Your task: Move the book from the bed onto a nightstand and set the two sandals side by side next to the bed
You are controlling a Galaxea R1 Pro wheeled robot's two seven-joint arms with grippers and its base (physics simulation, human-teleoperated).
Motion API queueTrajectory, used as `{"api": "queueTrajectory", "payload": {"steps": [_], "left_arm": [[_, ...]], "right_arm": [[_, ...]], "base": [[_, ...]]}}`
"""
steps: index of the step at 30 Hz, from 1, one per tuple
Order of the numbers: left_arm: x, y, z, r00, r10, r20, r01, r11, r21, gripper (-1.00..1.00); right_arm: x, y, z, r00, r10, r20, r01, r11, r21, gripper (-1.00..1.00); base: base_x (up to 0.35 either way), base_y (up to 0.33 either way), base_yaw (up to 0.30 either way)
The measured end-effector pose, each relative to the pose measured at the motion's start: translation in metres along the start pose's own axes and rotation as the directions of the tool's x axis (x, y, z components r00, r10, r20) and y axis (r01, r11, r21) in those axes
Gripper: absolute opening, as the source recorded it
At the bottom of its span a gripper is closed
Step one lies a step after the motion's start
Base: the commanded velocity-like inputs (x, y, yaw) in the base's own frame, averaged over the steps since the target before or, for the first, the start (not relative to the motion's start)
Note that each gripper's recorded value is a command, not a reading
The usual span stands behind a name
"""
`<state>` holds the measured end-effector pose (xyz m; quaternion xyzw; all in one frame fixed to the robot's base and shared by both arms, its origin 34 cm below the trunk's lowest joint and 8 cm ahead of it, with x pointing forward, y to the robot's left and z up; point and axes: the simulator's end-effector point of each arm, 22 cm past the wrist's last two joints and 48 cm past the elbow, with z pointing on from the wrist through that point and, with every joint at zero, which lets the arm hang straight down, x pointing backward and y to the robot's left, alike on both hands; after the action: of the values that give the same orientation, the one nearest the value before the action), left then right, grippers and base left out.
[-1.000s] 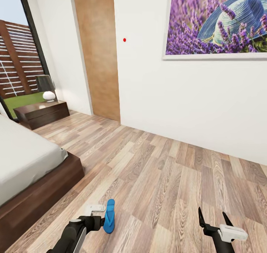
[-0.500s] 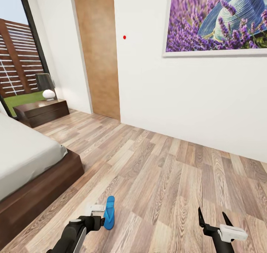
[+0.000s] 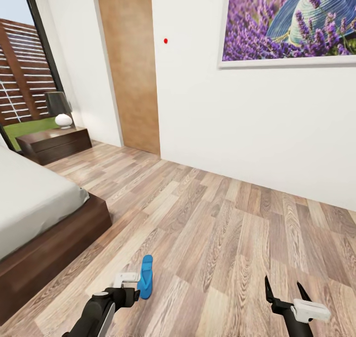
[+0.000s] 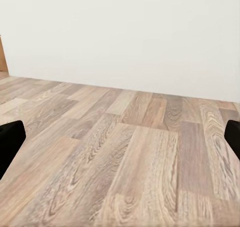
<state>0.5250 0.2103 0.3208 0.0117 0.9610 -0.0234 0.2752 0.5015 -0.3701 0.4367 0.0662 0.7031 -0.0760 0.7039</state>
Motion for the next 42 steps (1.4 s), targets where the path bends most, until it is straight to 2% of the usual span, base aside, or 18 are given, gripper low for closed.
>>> {"api": "queueTrajectory", "payload": {"steps": [18, 33, 42], "left_arm": [[0.031, 0.000, 0.021, 0.997, -0.004, -0.073, 0.004, 1.000, 0.002, 1.00], [0.031, 0.001, 0.021, 0.997, -0.004, -0.073, 0.004, 1.000, 0.000, 1.00], [0.047, 0.001, 0.031, 0.994, -0.006, -0.110, 0.006, 1.000, 0.001, 1.00]], "right_arm": [[0.033, 0.001, -0.007, 0.997, -0.010, -0.071, 0.009, 1.000, -0.001, 1.00], [0.033, 0.000, -0.007, 0.997, -0.009, -0.071, 0.009, 1.000, 0.000, 1.00], [0.048, -0.001, -0.010, 0.994, -0.018, -0.104, 0.018, 1.000, -0.001, 1.00]], "base": [[0.000, 0.000, 0.000], [0.000, 0.000, 0.000], [0.000, 0.000, 0.000]]}}
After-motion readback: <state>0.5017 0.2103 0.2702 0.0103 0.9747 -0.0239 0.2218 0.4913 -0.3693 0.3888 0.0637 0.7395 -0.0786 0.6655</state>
